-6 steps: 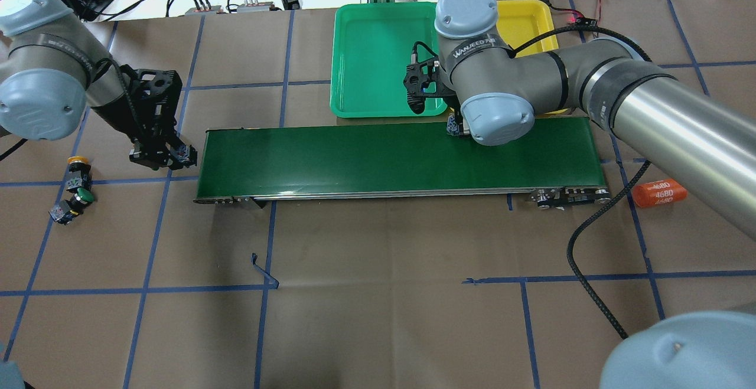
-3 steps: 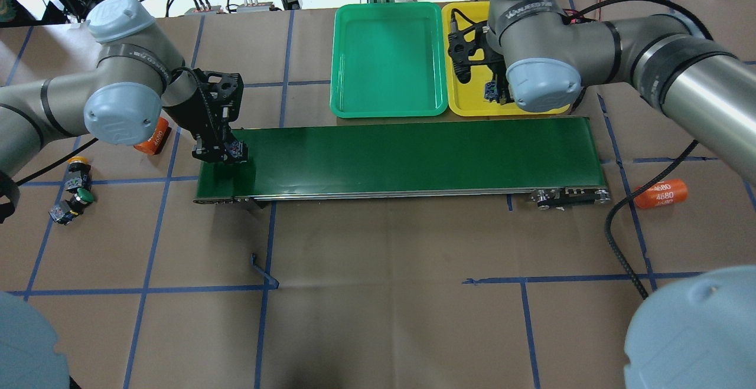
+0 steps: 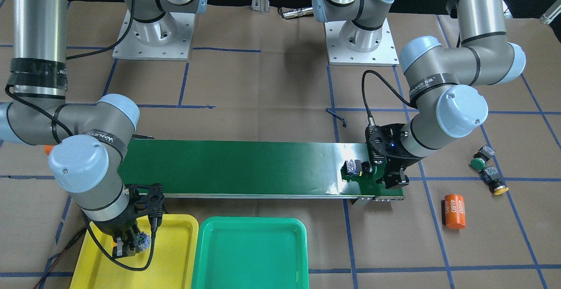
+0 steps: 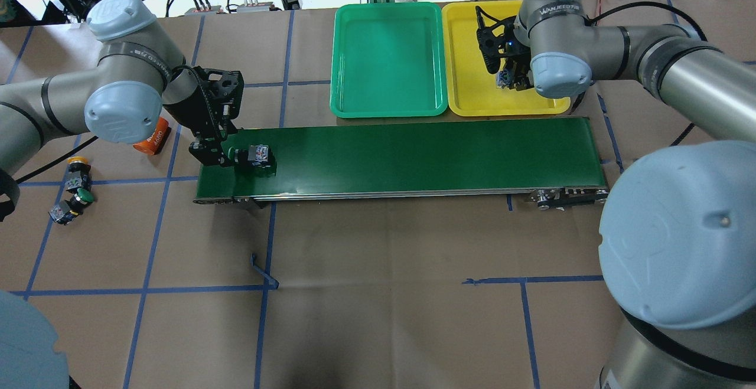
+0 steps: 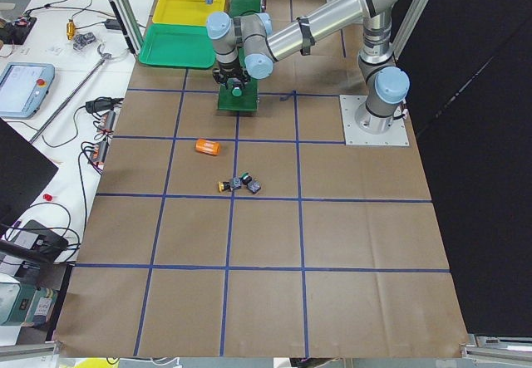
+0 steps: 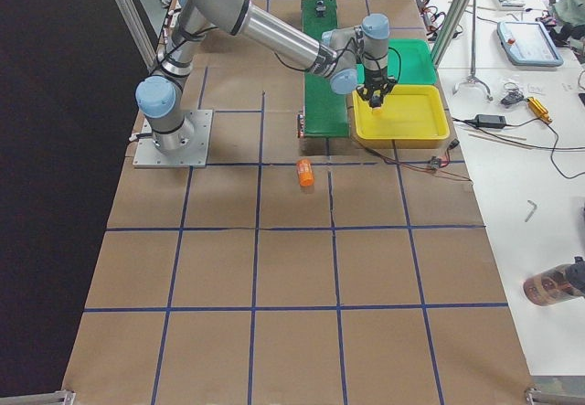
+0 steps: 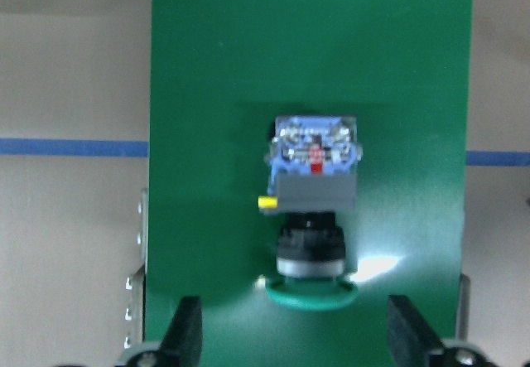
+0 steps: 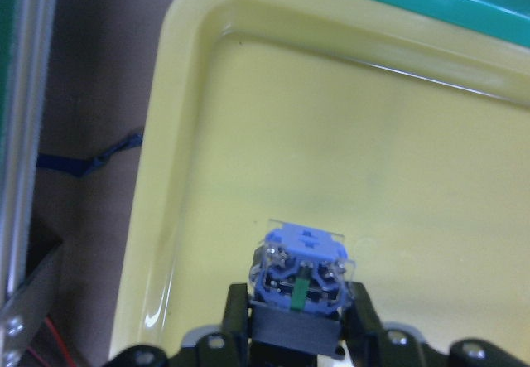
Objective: Sort buttons by color to trays
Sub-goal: 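Drop yellow button into yellow tray with right while left places green button on conveyor, then grasp the second orange cylinder with left while right moves over conveyor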
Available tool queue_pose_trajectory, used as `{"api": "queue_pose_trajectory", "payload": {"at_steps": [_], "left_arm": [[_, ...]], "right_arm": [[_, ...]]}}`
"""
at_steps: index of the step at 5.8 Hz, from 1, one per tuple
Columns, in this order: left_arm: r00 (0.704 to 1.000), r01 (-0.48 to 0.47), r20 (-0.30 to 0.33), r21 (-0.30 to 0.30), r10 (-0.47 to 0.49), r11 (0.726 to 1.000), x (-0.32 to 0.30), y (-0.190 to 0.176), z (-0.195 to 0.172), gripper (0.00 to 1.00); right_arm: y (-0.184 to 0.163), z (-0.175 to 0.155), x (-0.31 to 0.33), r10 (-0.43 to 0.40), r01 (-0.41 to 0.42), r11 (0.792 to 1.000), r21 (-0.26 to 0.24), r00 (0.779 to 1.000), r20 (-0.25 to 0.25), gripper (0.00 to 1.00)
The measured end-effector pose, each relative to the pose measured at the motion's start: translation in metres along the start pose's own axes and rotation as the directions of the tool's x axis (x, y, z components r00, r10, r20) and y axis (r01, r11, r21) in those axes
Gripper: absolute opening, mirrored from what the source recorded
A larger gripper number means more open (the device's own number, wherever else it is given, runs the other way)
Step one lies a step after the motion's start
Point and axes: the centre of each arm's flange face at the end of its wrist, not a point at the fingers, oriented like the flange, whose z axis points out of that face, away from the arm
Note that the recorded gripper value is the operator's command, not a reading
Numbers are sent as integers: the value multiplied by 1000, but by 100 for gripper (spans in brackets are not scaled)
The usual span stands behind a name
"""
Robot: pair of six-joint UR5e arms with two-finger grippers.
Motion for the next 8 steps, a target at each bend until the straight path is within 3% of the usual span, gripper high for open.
{"api": "queue_pose_trajectory", "payload": {"at_steps": [1,3,4,6,8], "left_arm": [[999,46,8,5,-46,999,-3,26,-5,83],[982,187,39,12,-187,982,-16,88,-20,86],[961,271,47,18,-271,963,-22,119,-21,86],[907,417,60,30,-418,909,-59,179,-16,86],[850,524,51,37,-525,851,-89,203,2,87]], "right_arm": [[-1,4,2,7,-7,1000,16,1000,-6,100],[-13,-47,1,47,-47,999,19,999,-15,100],[-38,-80,-7,88,-89,996,30,996,25,100],[-127,-133,-35,195,-200,979,39,974,113,100],[-186,-163,-63,288,-296,955,29,944,161,100]]}}
